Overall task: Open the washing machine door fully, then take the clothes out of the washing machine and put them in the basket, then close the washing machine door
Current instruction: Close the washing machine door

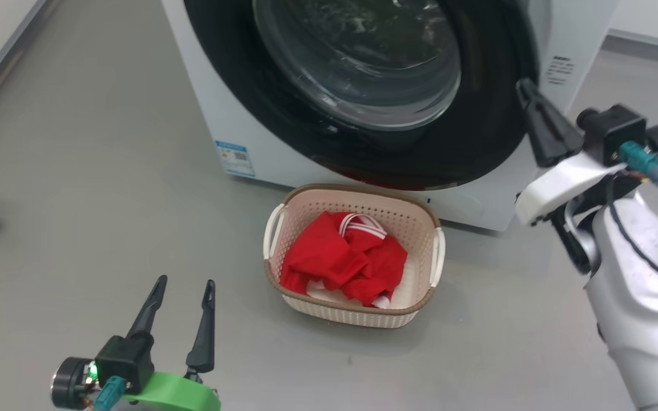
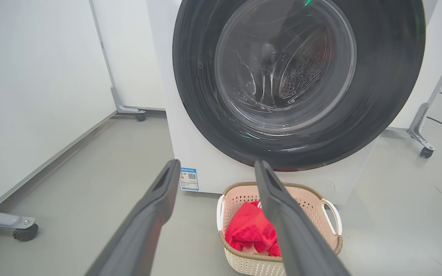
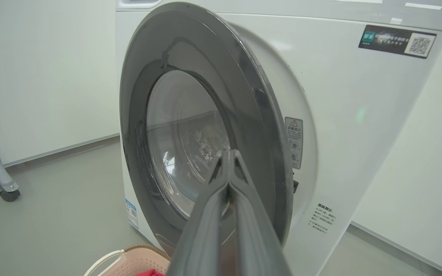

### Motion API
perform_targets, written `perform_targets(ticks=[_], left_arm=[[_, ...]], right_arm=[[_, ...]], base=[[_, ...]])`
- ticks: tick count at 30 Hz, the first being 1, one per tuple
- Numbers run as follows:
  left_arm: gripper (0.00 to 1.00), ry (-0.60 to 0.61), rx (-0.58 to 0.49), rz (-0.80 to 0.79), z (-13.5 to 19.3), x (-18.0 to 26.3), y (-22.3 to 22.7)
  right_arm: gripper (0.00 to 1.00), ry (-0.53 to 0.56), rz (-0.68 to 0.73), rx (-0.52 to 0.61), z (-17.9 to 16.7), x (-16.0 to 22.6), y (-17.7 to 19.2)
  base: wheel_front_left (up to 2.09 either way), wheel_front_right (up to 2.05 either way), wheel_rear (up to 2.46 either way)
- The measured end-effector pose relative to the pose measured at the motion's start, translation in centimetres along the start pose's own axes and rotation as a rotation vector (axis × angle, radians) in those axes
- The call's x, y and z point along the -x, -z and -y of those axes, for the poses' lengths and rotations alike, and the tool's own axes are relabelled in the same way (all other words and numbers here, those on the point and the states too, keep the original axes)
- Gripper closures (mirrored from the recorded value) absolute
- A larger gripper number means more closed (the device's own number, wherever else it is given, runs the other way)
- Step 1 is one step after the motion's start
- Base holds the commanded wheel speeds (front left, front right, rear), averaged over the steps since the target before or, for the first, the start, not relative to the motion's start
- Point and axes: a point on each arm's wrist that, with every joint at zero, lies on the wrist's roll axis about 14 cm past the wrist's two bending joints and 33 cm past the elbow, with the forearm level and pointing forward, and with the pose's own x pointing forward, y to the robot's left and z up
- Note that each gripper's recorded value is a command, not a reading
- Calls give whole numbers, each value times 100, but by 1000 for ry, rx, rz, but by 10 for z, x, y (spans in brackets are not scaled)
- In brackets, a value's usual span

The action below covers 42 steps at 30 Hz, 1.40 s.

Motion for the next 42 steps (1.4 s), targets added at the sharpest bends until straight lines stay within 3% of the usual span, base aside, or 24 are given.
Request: perform_targets(ticks=[17, 42], left_arm=[[0, -80, -22, -9, -19, -9, 3], [0, -85, -31, -41, -17, -27, 16]], right_arm=[[100, -63, -44, -72, -1, -79, 29], [100, -21, -44, -59, 40, -124, 41]], base=[[0, 0, 0], [0, 0, 0]])
